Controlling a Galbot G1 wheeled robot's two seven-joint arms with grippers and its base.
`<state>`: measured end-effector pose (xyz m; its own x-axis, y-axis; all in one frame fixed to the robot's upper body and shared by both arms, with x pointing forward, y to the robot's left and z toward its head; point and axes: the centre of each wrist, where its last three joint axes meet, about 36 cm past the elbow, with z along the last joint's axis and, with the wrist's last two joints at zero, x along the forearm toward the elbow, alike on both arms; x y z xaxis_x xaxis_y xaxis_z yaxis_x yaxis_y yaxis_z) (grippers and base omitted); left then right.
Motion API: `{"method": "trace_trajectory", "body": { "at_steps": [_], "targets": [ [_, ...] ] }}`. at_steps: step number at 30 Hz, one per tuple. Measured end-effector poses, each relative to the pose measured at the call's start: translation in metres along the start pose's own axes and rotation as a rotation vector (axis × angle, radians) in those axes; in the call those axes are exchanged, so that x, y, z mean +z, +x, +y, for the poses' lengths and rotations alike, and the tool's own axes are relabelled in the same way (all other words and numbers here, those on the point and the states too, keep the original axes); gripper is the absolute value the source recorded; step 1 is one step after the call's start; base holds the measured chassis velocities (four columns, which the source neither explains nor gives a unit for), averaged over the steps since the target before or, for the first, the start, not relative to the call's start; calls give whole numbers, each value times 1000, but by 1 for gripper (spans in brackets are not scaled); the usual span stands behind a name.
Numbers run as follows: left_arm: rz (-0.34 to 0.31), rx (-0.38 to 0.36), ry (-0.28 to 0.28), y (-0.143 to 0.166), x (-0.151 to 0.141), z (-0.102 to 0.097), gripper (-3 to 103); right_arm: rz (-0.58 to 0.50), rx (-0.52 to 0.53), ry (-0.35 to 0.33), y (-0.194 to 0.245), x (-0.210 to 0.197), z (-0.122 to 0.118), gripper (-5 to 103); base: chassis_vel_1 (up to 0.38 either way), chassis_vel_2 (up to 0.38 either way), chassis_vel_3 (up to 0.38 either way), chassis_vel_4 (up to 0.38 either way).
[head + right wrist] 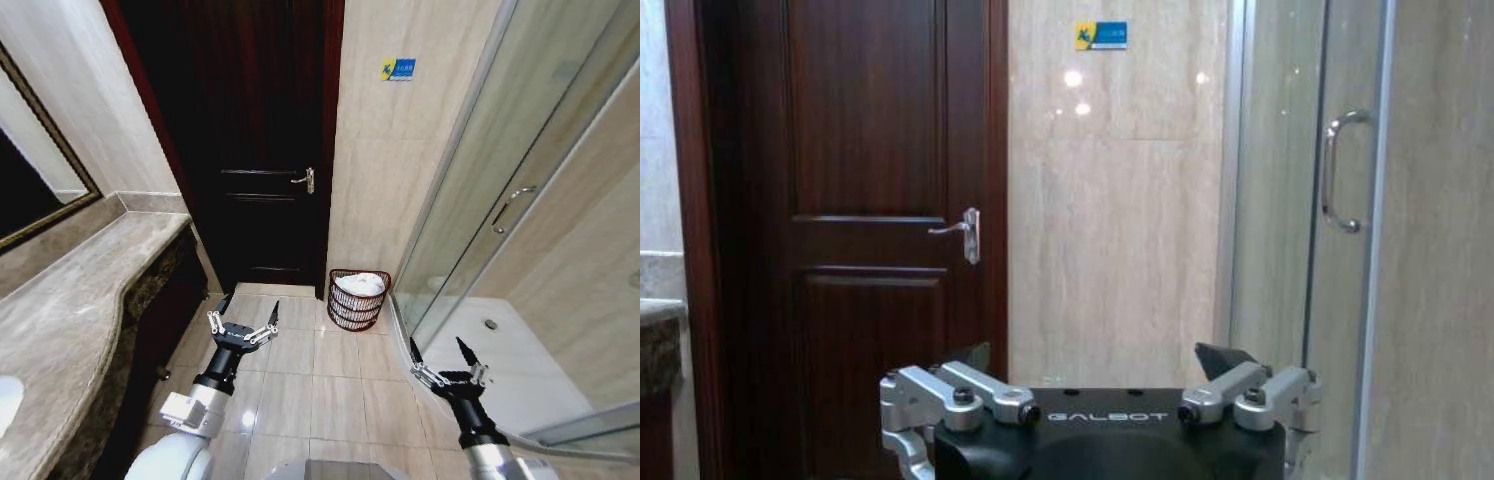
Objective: Discard the used towel into the hamper.
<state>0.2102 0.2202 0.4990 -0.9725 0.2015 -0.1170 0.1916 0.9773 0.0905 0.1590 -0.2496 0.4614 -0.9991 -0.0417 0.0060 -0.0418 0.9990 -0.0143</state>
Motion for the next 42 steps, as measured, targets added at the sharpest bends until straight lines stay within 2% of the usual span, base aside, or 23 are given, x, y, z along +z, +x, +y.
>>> {"method": "trace_trajectory", "body": {
  "at_steps": [29,42],
  "targets": [
    [0,0,0,0,0,0,100,0,0,0,0,0,0,100,13,-14,-12,11],
    [0,0,-1,0,0,0,100,0,0,0,0,0,0,100,121,115,-104,-127]
  ]
}}
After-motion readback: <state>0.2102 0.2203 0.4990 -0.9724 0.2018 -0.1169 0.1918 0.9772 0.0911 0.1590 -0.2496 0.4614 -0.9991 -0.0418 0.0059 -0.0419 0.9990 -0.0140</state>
